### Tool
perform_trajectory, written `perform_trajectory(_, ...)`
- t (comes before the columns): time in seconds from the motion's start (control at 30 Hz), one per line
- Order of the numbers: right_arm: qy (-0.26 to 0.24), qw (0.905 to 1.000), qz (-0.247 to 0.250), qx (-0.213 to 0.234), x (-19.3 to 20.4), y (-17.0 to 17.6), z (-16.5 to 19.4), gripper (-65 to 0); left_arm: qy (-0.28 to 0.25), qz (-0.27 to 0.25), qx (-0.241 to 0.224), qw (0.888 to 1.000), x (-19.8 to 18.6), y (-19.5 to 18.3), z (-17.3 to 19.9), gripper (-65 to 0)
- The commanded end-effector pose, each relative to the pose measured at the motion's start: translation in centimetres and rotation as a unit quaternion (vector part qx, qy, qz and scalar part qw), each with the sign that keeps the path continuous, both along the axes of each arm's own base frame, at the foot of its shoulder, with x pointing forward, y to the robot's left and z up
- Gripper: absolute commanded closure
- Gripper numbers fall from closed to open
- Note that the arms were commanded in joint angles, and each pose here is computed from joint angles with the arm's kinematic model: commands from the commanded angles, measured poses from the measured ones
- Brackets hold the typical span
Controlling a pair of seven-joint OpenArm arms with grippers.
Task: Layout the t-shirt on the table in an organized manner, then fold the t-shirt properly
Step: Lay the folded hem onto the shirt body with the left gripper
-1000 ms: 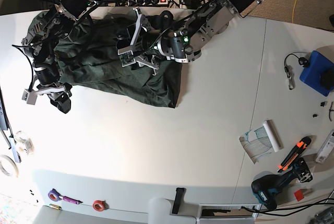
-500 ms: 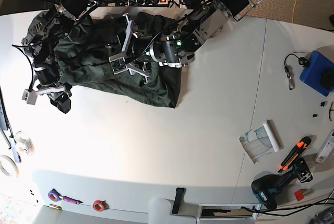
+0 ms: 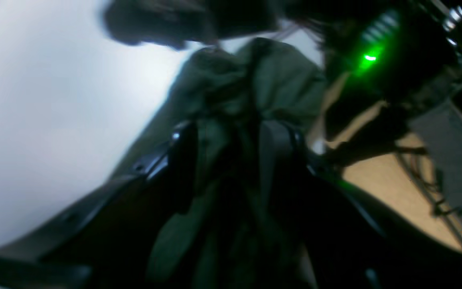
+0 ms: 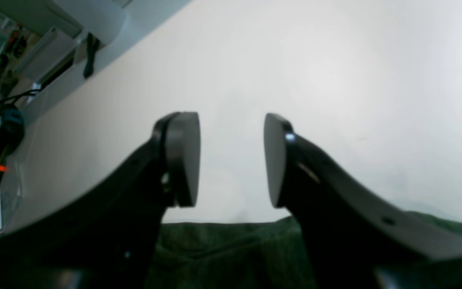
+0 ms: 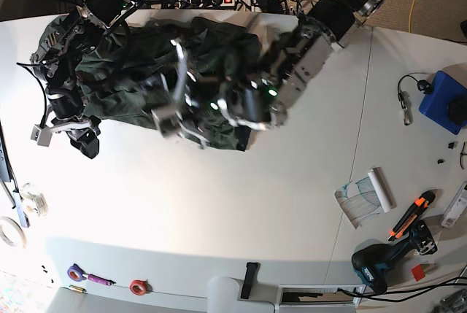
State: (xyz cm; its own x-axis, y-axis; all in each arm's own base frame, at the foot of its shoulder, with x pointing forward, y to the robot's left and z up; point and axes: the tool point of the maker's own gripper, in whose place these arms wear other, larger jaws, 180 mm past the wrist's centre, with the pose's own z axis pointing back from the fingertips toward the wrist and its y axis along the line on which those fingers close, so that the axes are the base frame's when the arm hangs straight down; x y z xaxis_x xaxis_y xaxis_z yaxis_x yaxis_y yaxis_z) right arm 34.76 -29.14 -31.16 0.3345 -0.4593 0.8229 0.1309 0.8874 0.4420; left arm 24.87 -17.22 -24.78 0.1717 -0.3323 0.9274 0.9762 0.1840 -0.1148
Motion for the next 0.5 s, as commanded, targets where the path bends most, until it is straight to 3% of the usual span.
perform_trajectory(0.0, -0.034, 0.9994, -0.002, -0.008, 0.8, -0.4, 2.1, -25.8, -0.016, 0.012, -0.018, 1.0, 1.1, 0.6, 1.5, -26.9)
perform_trajectory(0.17, -0.034, 0.9994, -0.002, -0.008, 0.8, -0.4, 2.1, -25.8, 0.001, 0.077, 0.064, 0.995, 4.3, 6.4, -1.7, -26.6)
perform_trajectory(0.23, -0.034, 0.9994, -0.002, -0.008, 0.8, -0.4, 2.1, -25.8, 0.011, 0.094, 0.097, 0.991, 4.8, 8.7, -3.2, -20.3)
perform_trajectory(0.3, -0.034, 0.9994, -0.002, -0.008, 0.8, -0.4, 2.1, -25.8, 0.019, 0.107, 0.116, 0.987, 4.8, 10.5, -4.5, -4.2)
perform_trajectory(0.33, -0.034, 0.9994, -0.002, -0.008, 0.8, -0.4, 2.1, -25.8, 0.024, 0.11, 0.123, 0.986, 4.6, 11.2, -5.1, 0.0)
perform_trajectory(0.47, -0.034, 0.9994, -0.002, -0.008, 0.8, -0.4, 2.1, -25.8, 0.062, 0.103, 0.116, 0.986, 2.7, 12.3, -6.6, 0.0)
